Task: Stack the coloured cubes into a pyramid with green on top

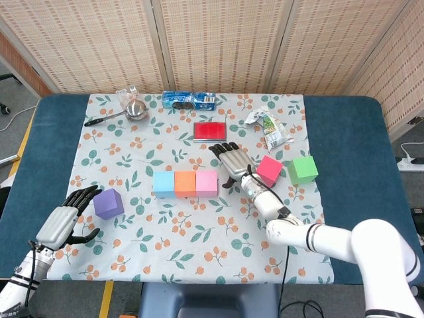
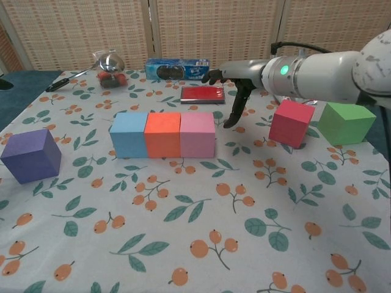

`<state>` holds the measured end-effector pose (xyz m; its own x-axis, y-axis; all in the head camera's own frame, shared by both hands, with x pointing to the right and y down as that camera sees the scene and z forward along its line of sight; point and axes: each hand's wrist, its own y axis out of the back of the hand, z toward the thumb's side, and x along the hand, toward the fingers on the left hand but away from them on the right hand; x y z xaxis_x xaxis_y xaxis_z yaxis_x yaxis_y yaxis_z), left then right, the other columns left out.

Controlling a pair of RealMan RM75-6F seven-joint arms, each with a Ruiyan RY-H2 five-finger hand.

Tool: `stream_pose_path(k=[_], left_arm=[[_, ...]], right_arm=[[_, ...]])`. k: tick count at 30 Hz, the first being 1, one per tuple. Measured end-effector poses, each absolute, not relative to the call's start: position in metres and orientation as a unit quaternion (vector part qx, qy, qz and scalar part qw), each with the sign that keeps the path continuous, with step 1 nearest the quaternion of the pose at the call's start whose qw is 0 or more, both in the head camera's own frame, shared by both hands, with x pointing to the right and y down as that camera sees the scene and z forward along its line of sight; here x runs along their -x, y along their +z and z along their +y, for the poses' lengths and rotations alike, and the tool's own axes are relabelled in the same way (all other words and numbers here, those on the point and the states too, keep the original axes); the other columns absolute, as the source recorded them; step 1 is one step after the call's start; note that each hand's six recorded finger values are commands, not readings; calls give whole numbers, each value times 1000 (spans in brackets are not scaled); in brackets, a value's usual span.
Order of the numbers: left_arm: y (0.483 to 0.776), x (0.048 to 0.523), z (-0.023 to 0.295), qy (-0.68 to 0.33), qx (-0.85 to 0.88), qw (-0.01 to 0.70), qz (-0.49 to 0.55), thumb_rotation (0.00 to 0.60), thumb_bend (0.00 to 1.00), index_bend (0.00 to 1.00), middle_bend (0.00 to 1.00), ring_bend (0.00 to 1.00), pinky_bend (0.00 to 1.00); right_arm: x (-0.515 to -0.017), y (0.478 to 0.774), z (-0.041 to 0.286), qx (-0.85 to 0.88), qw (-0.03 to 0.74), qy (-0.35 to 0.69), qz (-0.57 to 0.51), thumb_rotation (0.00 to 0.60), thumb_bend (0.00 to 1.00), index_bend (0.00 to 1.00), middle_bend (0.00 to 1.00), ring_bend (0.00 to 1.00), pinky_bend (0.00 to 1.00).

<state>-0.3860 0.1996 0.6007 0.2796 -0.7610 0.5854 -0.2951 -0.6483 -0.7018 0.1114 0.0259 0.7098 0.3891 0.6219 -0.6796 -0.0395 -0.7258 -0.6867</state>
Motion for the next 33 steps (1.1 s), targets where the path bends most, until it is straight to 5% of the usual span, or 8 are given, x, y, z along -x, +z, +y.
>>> stream_pose_path(k=[16,33], left_arm=[[651,373,176,-552,743,221,306,600,310,51,1,0,60],[683,374,170,-606,706,214,296,600,311,76,47,13,84]], right_arm=[[-268,585,53,724,381,487,-307,600,23,0,28,0,0],[-375,550,118,704,339,483,-396,600,22,0,28,0,0]])
